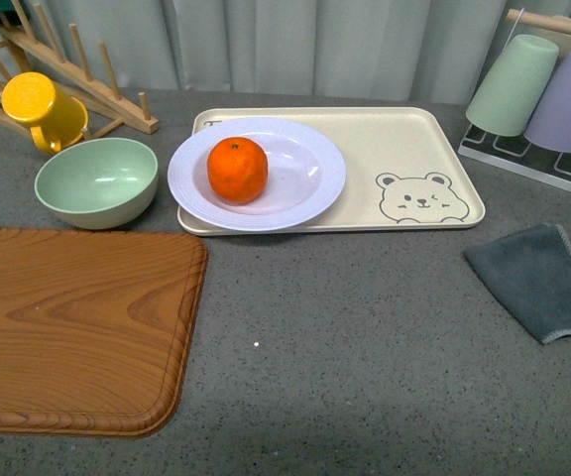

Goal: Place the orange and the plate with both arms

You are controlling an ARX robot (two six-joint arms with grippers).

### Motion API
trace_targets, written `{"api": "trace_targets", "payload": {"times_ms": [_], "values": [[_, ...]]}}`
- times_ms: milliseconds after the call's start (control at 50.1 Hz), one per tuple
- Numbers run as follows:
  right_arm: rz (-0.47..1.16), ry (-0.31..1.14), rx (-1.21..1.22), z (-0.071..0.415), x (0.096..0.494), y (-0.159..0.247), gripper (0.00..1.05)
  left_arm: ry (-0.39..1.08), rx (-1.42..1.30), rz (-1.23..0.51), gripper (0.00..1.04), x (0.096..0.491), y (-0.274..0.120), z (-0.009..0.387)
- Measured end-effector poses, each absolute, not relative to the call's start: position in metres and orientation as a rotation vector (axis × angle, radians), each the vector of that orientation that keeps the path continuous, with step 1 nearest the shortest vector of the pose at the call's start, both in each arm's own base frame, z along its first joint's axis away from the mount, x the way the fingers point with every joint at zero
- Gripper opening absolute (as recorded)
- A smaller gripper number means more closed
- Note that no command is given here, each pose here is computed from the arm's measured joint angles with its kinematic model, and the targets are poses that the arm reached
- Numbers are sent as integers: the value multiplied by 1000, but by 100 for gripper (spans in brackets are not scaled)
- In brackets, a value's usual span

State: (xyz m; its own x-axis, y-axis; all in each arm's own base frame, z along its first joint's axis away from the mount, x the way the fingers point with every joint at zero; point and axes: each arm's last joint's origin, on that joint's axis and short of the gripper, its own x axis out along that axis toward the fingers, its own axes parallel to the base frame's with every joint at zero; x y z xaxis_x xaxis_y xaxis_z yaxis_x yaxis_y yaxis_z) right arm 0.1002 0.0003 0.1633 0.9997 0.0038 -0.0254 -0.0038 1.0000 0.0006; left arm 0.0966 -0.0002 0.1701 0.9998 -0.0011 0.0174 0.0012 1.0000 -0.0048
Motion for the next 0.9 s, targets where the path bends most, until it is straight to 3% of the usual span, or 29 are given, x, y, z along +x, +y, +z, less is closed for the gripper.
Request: {"api": "trace_targets", "payload": {"times_ms": [160,738,778,898], "values": [[4,-3,1,165,98,0,1,-17,-5,-2,98,97,0,170],[4,-3,0,165,98,0,93,-17,-5,-2,98,97,0,170],[4,-3,0,165,98,0,97,-17,-5,-2,98,97,0,170],[4,-3,1,165,98,0,96,-17,-5,-2,98,97,0,170]]}}
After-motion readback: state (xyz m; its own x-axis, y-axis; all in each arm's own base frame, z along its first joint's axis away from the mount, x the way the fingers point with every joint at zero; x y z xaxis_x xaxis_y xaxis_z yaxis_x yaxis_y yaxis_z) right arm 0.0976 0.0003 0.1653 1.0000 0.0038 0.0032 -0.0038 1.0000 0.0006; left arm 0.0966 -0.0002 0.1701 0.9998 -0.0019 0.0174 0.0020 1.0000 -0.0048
